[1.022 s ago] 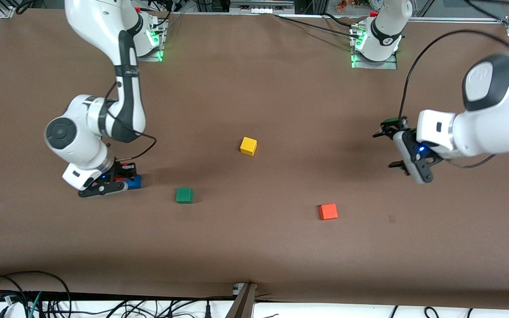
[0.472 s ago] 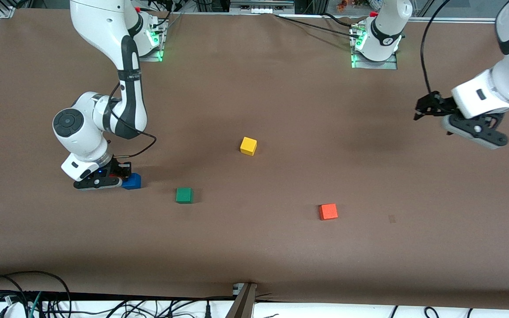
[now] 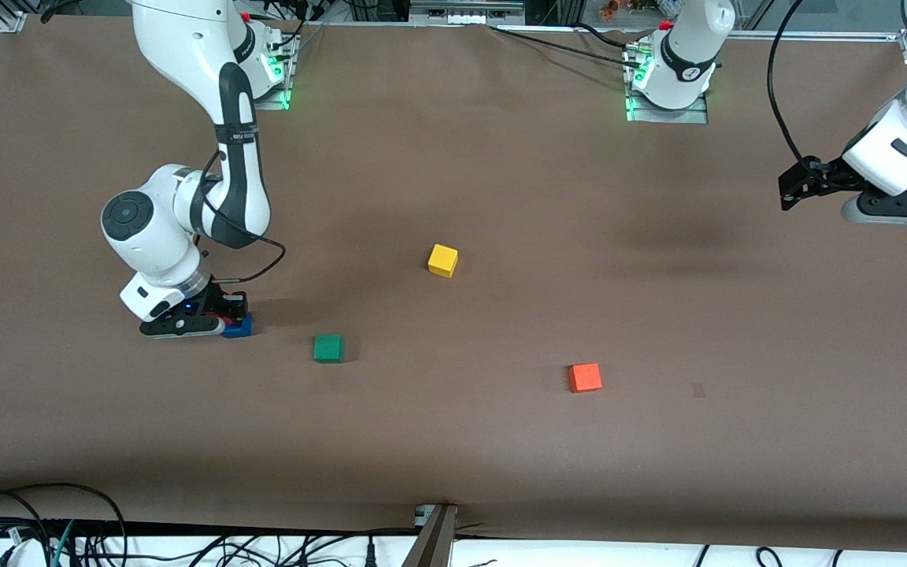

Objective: Pass red block to right arm, stack on blue

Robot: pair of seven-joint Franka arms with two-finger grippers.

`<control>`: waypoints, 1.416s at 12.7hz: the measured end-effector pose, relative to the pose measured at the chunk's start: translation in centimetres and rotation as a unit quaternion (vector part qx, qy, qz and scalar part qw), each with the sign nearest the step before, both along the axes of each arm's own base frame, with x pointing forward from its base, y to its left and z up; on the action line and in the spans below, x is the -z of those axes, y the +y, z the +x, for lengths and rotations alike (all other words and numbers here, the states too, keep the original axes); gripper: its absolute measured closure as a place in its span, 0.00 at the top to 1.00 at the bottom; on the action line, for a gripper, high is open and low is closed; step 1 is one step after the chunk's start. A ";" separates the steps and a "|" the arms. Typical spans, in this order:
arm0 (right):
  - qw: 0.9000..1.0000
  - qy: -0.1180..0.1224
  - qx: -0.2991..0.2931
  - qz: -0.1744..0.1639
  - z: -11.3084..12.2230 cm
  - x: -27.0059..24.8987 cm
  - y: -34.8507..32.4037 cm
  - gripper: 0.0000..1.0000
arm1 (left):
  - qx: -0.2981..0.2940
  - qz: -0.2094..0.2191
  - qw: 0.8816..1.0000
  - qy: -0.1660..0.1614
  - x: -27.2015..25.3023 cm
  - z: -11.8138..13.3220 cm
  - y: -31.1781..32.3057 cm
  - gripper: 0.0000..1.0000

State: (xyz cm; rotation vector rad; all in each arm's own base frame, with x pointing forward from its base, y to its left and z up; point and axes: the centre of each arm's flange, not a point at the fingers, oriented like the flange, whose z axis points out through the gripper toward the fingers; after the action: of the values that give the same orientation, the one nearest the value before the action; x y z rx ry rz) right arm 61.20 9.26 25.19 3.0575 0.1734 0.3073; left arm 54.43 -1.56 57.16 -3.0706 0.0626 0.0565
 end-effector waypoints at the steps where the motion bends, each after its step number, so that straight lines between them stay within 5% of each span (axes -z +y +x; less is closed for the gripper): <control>1: 1.000 -0.001 -0.001 -0.001 0.0 0.1 0.1 0.57 | -0.009 -0.006 1.000 0.004 0.5 0.0 0.5 1.00; 18: 1.000 -0.011 -0.012 -0.006 0.2 1.2 -0.9 0.57 | -0.009 -0.009 1.000 -0.021 0.8 1.0 0.6 1.00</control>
State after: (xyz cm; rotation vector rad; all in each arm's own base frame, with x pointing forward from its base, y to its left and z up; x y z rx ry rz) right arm 61.40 8.32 23.98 3.0415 0.2096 0.3409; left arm 55.47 -0.99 56.32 -3.0899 0.0340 -0.0083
